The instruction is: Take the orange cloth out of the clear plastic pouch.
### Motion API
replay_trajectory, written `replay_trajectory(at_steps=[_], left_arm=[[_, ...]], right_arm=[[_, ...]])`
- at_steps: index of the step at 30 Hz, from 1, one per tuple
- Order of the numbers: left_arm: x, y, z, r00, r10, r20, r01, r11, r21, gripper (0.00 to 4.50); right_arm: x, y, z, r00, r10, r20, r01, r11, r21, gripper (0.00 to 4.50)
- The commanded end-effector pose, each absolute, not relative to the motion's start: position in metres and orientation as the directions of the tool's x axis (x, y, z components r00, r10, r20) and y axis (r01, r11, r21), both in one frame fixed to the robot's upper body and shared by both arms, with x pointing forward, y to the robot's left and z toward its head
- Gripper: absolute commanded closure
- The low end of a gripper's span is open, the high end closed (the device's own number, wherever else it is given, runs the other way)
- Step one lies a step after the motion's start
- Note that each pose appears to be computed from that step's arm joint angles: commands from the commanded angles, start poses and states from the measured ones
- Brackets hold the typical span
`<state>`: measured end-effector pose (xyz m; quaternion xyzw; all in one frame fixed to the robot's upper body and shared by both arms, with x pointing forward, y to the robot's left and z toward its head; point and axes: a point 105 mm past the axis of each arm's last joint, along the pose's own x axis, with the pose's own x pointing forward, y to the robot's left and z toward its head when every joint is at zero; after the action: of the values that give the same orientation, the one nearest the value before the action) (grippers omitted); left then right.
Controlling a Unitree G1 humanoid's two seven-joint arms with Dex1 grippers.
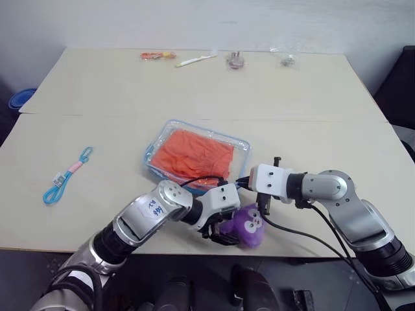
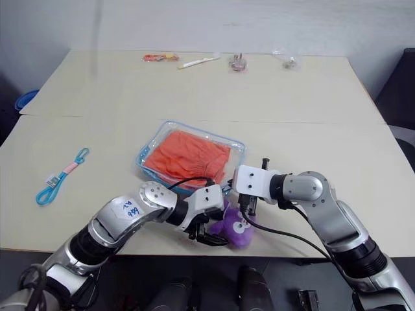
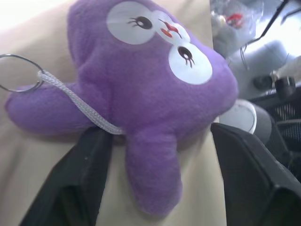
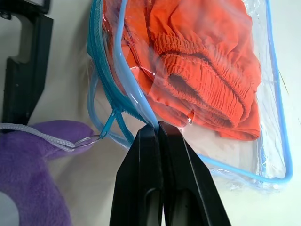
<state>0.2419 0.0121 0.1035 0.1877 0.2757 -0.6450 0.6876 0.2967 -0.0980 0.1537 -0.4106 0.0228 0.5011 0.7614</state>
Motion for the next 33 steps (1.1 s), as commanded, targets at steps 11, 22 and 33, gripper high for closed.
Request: replay_trajectory(at_steps=[11, 22, 33], left_arm=[[0.265, 0.062, 0.113, 0.122, -0.718, -0.685, 0.984, 0.176, -0.009, 4.48], [0.276, 0.112, 0.148, 0.201, -0.718, -0.667, 0.960, 0.281, -0.013, 4.48], [0.263, 0.152, 0.156, 0.223, -0.718, -0.659, 0.939, 0.339, -0.052, 4.48]], right_arm=[[0.297, -0.104, 0.165, 0.512, 0.749, -0.420, -0.749, 0.150, -0.645, 4.50], [0.302, -0.121, 0.163, 0.559, 0.725, -0.402, -0.714, 0.175, -0.678, 4.50], [0.307, -0.145, 0.161, 0.599, 0.699, -0.391, -0.678, 0.184, -0.711, 4.50]])
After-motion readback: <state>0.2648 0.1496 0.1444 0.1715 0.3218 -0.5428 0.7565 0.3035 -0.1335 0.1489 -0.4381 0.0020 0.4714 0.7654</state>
